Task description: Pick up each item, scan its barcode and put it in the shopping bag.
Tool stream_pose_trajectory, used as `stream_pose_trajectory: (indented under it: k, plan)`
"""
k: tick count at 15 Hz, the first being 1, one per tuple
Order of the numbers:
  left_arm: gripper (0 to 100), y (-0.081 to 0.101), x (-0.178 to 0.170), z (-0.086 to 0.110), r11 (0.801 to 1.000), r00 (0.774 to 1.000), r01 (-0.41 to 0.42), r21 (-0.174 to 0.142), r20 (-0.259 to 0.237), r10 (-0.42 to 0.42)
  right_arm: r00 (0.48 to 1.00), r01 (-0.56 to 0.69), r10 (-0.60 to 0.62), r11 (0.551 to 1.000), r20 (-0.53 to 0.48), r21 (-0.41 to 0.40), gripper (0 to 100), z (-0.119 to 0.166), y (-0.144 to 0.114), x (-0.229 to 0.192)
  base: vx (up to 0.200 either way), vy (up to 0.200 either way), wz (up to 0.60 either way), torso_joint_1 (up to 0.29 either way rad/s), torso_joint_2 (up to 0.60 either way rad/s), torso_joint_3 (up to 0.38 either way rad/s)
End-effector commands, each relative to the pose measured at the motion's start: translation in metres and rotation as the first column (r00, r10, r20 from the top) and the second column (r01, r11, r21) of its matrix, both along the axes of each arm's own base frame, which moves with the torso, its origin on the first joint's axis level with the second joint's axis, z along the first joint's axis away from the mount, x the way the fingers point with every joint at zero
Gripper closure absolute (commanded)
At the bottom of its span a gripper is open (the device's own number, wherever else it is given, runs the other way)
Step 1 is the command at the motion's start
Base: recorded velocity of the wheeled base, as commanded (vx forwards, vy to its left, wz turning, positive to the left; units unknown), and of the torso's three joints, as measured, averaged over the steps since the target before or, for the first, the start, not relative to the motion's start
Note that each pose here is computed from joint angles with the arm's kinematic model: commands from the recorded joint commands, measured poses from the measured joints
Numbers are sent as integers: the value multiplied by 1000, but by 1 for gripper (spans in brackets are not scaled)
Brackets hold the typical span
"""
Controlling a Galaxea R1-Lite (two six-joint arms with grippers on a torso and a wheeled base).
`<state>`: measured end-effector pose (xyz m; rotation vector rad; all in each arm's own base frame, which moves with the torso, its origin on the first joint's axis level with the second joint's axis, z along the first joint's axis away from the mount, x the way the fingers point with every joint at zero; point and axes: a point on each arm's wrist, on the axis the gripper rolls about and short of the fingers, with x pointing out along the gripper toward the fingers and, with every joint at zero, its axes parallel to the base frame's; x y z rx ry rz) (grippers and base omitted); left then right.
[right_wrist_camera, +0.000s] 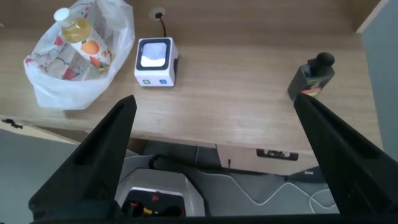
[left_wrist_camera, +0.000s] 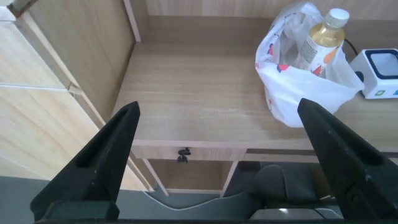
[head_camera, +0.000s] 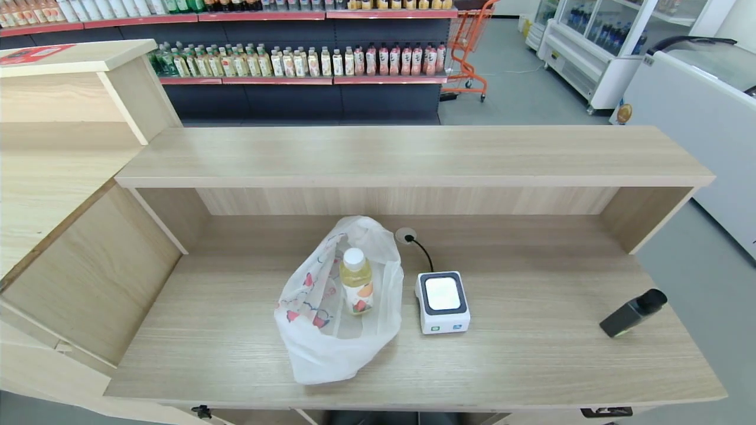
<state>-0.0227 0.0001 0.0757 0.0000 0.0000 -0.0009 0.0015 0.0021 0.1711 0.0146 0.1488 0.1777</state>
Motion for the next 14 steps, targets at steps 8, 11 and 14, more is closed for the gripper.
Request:
stream_pose_trajectory:
  k: [8, 11, 14]
  plan:
    - [0, 0, 0, 0, 1000, 1000, 2, 17, 0, -2, 1000, 6, -5, 999, -31, 32, 0, -7, 0, 1, -25, -100, 0, 1, 2, 1]
    - [0, 0, 0, 0, 1000, 1000, 2, 18, 0, -2, 999, 8, -7, 999, -33, 35, 0, -6, 0, 2, 0, -200, 0, 2, 2, 2]
    - [0, 0, 0, 0, 1000, 1000, 1, 17, 0, -1, 998, 11, -9, 1000, -59, 27, 0, -6, 1, 7, 0, -200, 0, 1, 1, -1]
